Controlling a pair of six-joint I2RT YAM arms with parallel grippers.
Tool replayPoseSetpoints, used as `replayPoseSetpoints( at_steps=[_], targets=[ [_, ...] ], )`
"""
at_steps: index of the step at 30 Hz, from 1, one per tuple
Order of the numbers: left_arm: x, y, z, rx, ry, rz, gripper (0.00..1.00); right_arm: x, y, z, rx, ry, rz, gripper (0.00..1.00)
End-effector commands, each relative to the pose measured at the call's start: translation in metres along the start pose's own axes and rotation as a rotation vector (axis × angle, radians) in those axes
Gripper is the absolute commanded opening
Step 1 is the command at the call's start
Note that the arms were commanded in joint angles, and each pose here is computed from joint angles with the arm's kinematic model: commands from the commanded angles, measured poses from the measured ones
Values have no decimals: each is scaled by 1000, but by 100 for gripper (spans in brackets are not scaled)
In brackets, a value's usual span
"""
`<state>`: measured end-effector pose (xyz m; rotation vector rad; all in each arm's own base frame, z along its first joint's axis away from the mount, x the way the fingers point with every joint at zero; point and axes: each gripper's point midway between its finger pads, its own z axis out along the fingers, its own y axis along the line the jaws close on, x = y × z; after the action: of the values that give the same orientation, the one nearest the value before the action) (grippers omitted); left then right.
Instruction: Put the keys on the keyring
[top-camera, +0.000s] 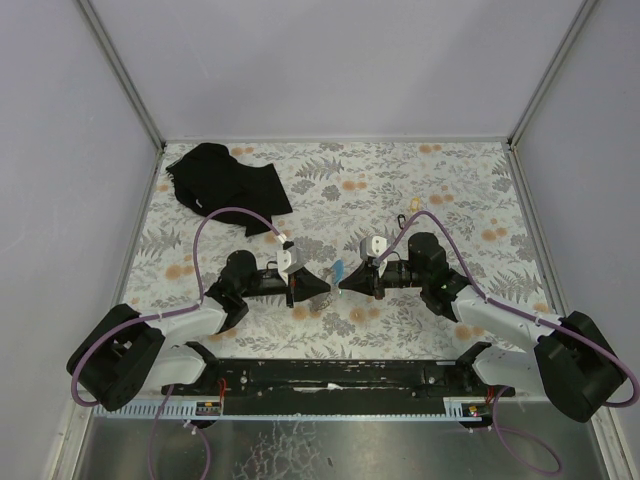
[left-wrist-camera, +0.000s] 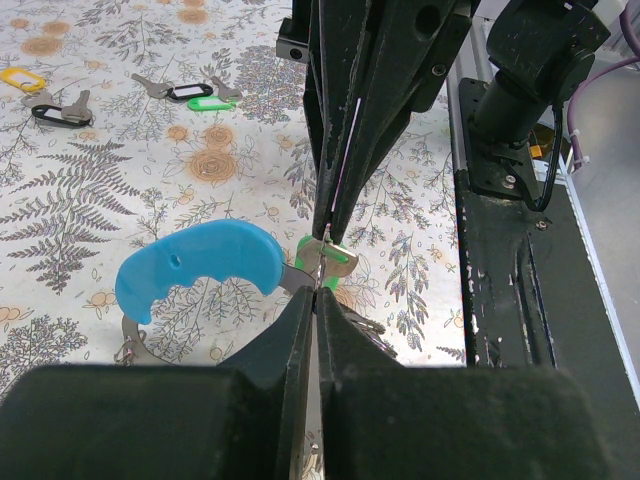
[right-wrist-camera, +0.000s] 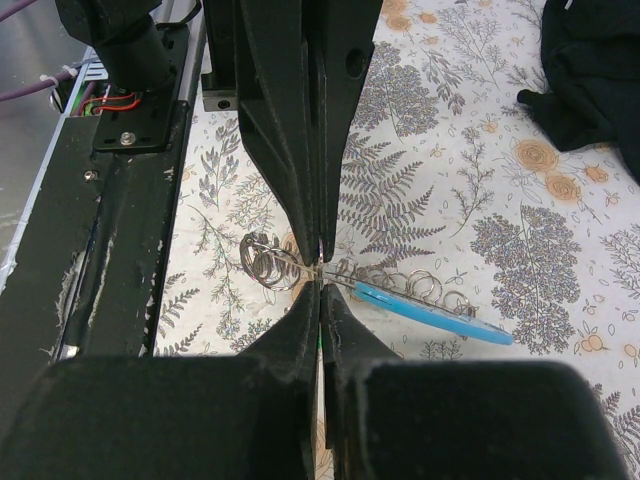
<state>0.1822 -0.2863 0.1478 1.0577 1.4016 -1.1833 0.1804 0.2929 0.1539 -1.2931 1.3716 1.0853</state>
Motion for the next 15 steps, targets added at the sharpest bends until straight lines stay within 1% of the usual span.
replayPoseSetpoints(
  at_steps=[1, 15],
  targets=[
    [-12, 3, 0, -13, -47, 52, 0, -23, -4, -1, 10, -59, -63, 0],
    [-13, 3, 0, -13, -47, 53, 0, -21, -1, 0, -10, -52, -65, 0]
  ],
)
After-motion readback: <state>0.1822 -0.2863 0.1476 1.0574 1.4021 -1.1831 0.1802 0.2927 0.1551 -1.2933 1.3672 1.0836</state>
